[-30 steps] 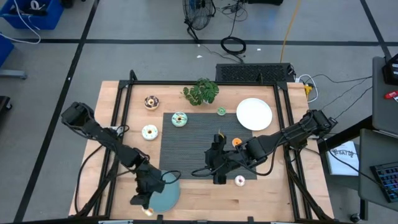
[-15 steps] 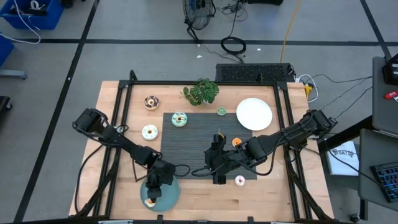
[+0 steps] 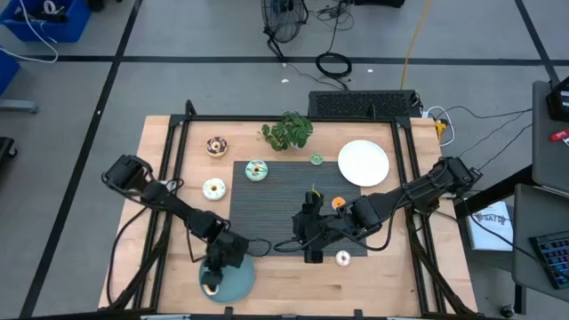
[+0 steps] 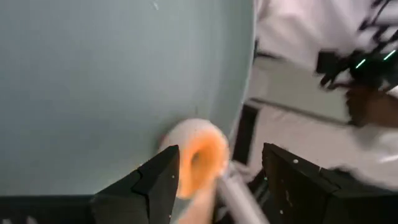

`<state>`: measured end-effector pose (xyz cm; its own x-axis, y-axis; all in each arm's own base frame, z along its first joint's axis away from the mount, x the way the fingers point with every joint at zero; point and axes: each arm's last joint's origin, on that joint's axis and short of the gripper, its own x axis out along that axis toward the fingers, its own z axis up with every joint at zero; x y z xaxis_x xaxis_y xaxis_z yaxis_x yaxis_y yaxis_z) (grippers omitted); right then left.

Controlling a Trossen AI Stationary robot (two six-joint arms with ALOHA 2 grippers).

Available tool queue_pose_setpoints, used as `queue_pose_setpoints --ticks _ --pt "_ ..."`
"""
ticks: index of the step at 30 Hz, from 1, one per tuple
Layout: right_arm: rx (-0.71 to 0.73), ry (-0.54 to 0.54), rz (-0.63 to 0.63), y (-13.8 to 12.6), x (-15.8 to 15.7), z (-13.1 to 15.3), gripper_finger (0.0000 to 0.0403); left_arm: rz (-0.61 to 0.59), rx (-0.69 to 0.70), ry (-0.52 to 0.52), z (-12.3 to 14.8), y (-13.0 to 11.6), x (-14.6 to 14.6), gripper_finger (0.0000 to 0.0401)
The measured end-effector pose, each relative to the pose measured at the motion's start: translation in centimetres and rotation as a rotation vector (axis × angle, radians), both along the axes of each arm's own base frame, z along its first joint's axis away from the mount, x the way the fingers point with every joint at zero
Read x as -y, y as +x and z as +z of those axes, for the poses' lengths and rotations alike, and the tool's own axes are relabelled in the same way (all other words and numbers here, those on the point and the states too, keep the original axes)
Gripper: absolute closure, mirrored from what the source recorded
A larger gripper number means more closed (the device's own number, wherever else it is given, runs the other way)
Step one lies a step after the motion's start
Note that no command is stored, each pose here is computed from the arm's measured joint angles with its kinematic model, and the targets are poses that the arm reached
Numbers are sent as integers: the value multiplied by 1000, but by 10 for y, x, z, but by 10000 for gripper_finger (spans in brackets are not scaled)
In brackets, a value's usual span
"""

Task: Pick & Place donuts
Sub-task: Put the small yellow donut on the blue plate

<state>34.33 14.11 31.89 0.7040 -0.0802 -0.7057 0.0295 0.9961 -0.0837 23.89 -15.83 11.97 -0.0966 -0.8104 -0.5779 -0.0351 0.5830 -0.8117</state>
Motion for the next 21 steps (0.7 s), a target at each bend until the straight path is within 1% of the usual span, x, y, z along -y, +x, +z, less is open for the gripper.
queue_pose_setpoints --ticks 4,6,9,13,16,19,21 --pt "0 -1 1 0 0 0 156 -61 40 93 -5 -9 2 198" --pt "0 -1 1 0 0 0 156 -63 56 128 -6 -11 2 211" --pt "0 -1 1 0 0 0 156 -57 69 149 -6 -10 2 229" --pt "0 -1 1 0 0 0 156 -62 76 152 -7 -11 2 251" --pt "0 -2 1 0 0 0 156 -84 61 111 -2 -8 3 266" --pt "0 -2 1 0 0 0 156 -87 74 92 14 -4 6 279" --pt "0 -3 0 0 0 0 156 -93 98 107 29 -5 6 286"
